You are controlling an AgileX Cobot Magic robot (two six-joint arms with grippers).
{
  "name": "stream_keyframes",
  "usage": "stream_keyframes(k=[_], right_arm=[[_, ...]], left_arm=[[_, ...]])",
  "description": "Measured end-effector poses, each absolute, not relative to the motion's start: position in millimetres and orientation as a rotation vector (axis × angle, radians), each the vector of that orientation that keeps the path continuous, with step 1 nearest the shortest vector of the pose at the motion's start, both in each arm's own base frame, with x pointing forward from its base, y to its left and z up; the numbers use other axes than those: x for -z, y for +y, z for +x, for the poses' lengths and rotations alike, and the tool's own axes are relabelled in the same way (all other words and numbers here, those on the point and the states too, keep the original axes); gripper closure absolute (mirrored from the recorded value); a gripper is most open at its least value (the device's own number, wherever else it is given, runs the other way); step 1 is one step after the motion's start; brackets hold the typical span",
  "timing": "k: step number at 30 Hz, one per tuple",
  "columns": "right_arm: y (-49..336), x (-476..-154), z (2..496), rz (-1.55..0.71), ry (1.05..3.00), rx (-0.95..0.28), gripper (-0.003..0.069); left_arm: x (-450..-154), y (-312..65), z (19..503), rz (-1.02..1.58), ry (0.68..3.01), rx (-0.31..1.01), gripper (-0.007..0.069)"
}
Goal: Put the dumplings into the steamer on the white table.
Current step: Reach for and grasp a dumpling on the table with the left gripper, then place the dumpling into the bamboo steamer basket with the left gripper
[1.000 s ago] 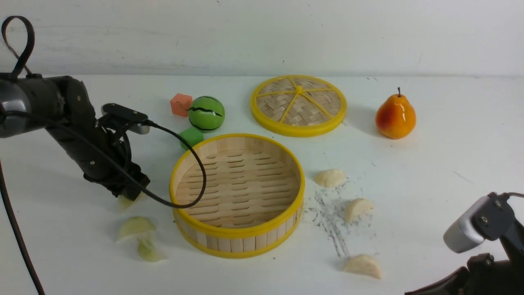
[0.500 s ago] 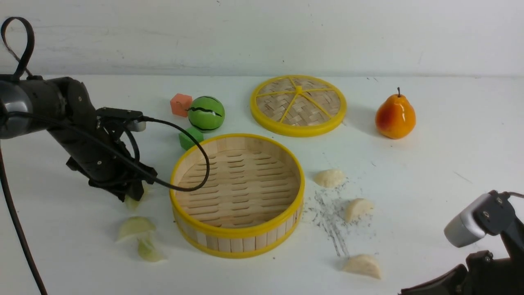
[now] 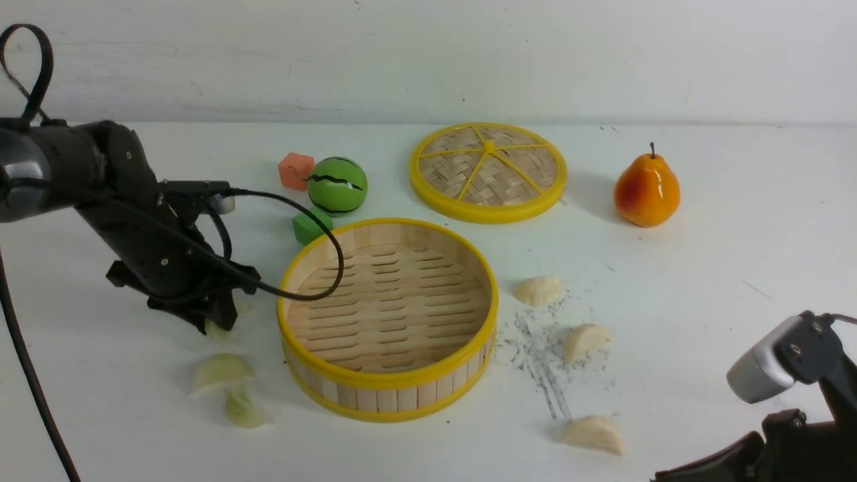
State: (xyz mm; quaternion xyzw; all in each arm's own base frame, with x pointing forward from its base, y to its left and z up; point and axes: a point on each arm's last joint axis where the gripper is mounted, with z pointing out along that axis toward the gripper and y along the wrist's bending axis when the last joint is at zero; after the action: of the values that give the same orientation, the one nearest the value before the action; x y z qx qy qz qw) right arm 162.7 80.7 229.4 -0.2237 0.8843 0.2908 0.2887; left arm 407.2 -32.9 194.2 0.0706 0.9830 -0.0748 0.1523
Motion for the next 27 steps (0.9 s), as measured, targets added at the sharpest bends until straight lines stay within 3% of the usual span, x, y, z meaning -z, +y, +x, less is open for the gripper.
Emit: stream_keyframes(k=[2,5,9,10,12,16,21,27], right_arm=[[81,-229,163,-0.597,2.361,-0.776,0.0650],[81,-229,163,-0.597,2.361,-0.776,0.0647],[81,-229,163,-0.596,2.360,-0.775,0.0644],[80,-229,163,-0.595,2.360,-0.772,0.0641],[80,-229,163,-0.594,2.359,-0.772,0.0639],[80,-229,163,-0.594,2.359,-0.772,0.0638],[80,-229,163,-0.595,2.360,-0.773,0.0636],[80,-229,163,-0.595,2.360,-0.773,0.0636]], left_arm=[[-213,-33,408,0.186,2.785,0.216,0.0433],[-268,-37,410,0.110,2.640,0.287,0.0433],[-294,-57,410,0.087,2.554,0.417,0.0433],[-294,-77,410,0.118,2.540,0.472,0.0433],[-289,-90,410,0.141,2.545,0.498,0.0433],[-244,-139,418,0.217,2.610,0.492,0.0433],[-201,-150,429,0.084,2.679,0.391,0.0433],[-195,-149,433,-0.018,2.666,0.354,0.0431]])
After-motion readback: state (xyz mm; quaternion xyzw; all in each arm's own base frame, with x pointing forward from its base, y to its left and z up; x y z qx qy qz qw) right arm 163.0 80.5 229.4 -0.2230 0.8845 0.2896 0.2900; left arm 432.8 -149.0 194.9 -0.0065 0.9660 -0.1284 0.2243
